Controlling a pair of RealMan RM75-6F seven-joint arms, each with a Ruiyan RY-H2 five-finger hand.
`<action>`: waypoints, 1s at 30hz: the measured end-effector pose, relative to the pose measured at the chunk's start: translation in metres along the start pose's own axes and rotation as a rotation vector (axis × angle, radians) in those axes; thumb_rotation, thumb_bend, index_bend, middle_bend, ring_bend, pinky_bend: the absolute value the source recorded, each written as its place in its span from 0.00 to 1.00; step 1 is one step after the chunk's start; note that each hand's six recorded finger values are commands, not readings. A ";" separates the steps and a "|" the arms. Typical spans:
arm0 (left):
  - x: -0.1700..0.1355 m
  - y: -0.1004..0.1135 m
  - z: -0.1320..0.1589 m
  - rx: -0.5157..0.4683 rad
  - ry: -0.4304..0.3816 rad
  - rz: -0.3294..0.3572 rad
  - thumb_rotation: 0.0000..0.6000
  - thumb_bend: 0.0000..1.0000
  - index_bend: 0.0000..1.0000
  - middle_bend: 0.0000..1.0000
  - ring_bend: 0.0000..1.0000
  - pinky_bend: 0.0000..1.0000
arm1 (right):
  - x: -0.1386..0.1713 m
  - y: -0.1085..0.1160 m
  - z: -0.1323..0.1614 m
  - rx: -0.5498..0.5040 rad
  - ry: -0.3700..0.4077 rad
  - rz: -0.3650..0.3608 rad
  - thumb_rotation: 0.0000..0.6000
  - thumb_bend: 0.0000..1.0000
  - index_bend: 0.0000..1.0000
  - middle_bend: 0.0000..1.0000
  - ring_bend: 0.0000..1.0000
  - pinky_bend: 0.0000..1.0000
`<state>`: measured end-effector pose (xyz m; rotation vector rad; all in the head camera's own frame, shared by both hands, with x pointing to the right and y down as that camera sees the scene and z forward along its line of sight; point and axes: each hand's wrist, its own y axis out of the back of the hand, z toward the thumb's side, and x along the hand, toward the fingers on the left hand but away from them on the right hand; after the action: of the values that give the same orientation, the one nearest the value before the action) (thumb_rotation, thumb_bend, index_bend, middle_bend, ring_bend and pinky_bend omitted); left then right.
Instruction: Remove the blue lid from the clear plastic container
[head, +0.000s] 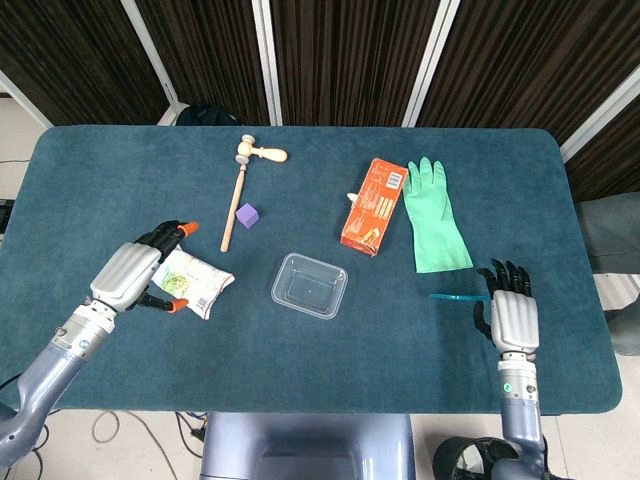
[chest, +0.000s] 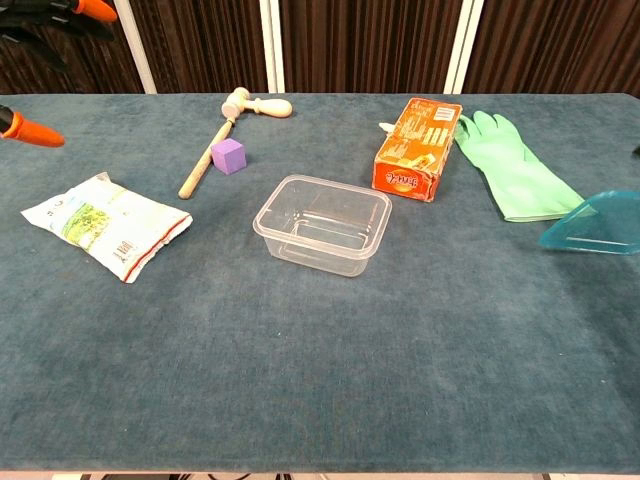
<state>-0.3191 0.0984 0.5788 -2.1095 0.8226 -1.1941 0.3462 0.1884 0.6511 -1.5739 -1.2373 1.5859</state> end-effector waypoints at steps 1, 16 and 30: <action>-0.001 0.000 -0.001 -0.002 0.002 0.000 1.00 0.10 0.04 0.07 0.01 0.17 | 0.002 0.001 -0.001 0.000 0.001 0.002 1.00 0.56 0.01 0.04 0.00 0.00; -0.029 0.004 -0.016 -0.026 0.035 0.024 1.00 0.10 0.03 0.05 0.00 0.14 | 0.039 0.044 -0.022 0.060 0.045 -0.001 1.00 0.30 0.00 0.00 0.00 0.00; -0.114 -0.008 -0.042 0.177 0.147 0.096 1.00 0.07 0.00 0.00 0.00 0.00 | 0.084 0.074 -0.068 0.241 0.093 0.103 1.00 0.25 0.00 0.00 0.00 0.00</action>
<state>-0.4015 0.1808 0.5429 -1.8374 0.8411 -1.3316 0.4155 0.2483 0.5574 -1.5565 -0.8919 1.6382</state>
